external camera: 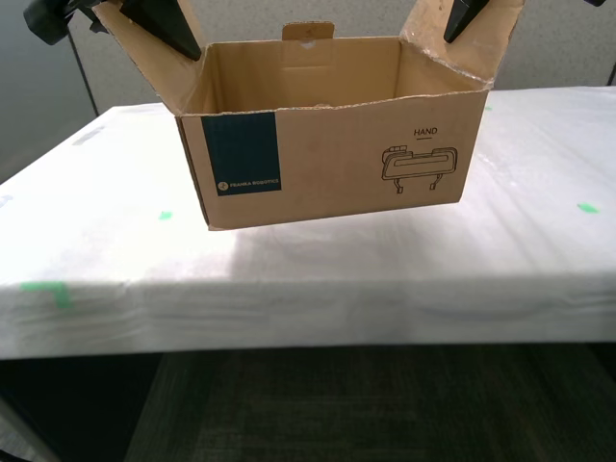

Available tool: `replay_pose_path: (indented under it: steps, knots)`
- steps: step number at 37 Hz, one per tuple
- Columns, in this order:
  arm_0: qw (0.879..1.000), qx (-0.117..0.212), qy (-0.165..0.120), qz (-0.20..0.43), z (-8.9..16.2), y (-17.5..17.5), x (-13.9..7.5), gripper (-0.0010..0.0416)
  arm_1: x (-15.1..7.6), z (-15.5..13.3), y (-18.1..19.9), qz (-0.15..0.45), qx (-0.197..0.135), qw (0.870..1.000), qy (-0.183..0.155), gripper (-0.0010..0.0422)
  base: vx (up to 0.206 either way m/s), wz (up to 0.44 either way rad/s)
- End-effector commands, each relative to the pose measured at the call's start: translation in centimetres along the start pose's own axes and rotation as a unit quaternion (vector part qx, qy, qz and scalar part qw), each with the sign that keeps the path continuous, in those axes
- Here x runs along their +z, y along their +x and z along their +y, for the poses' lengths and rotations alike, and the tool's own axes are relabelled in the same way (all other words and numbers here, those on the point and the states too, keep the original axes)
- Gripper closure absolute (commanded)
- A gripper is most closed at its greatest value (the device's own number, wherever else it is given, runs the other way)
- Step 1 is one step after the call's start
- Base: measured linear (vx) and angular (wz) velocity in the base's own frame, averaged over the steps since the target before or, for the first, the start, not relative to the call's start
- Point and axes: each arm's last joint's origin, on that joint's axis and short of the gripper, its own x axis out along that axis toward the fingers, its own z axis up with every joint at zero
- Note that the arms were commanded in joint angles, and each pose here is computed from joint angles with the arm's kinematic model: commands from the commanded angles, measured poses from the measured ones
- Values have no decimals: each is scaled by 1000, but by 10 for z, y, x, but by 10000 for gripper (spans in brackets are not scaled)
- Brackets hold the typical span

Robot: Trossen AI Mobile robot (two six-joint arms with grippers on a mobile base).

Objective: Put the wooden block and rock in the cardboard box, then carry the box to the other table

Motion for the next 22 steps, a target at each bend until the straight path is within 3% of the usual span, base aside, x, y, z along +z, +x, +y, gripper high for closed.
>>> replay_pose_path:
  steps: [1, 11, 17, 22]
  knots:
    - [1000, 1, 18, 2, 2, 0, -1, 407, 1, 0, -1, -2, -6, 1000, 24, 413, 209, 25]
    - [998, -39, 58, -2, 3, -3, -6, 406, -1, 3, -1, 8, -5, 1000, 28, 413, 204, 15]
    - [993, -91, 76, -4, 6, -11, -17, 407, -5, 4, -1, 31, -7, 999, 43, 413, 194, 12]
    - [993, -88, 80, -18, 10, -23, -24, 407, -6, 3, -1, 38, -20, 998, 51, 413, 198, -53]
